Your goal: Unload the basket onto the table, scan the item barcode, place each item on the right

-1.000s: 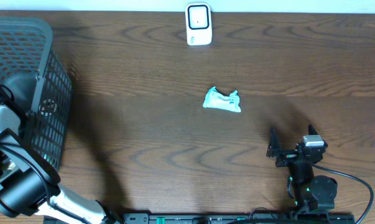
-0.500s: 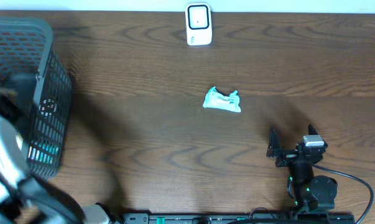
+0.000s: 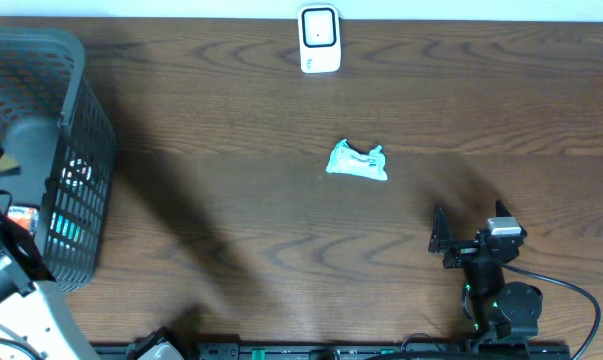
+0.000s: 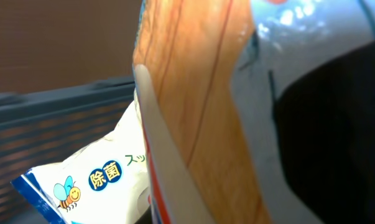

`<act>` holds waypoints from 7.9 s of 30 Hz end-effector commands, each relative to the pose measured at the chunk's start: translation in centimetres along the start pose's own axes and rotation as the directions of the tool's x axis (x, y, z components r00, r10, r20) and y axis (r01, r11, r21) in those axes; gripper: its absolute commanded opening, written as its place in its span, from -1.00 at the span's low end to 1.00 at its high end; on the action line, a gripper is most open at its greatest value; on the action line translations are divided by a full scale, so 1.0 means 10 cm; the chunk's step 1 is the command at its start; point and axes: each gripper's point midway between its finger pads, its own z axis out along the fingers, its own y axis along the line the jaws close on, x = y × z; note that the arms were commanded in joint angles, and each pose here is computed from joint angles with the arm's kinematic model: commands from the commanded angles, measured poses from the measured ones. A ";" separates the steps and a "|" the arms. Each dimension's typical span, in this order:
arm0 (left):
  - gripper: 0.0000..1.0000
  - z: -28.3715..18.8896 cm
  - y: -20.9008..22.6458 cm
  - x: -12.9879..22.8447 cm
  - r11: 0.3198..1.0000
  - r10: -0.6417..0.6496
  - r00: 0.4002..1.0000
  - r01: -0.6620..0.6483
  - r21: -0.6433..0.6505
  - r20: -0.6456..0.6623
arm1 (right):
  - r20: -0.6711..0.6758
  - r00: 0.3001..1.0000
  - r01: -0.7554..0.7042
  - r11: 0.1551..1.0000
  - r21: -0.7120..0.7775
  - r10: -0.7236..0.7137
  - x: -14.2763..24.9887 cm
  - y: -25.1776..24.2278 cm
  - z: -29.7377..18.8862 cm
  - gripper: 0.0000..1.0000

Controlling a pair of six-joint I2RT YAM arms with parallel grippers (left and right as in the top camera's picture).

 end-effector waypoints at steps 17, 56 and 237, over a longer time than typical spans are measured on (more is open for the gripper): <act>-0.85 -0.63 -2.25 1.58 0.775 0.199 0.877 0.132 0.618 -0.437 | 0.001 1.000 -0.014 1.000 -0.006 0.014 0.00 0.01 0.00 0.99; 0.08 -0.72 -2.46 4.55 0.973 0.108 0.449 0.138 0.187 -0.887 | 0.001 1.000 -0.014 1.000 -0.006 0.014 0.00 0.01 0.00 0.99; 0.48 -0.06 -0.82 0.10 0.990 0.100 0.994 -0.094 -0.105 0.052 | 0.001 1.000 -0.014 1.000 -0.005 0.014 0.00 0.01 0.00 0.99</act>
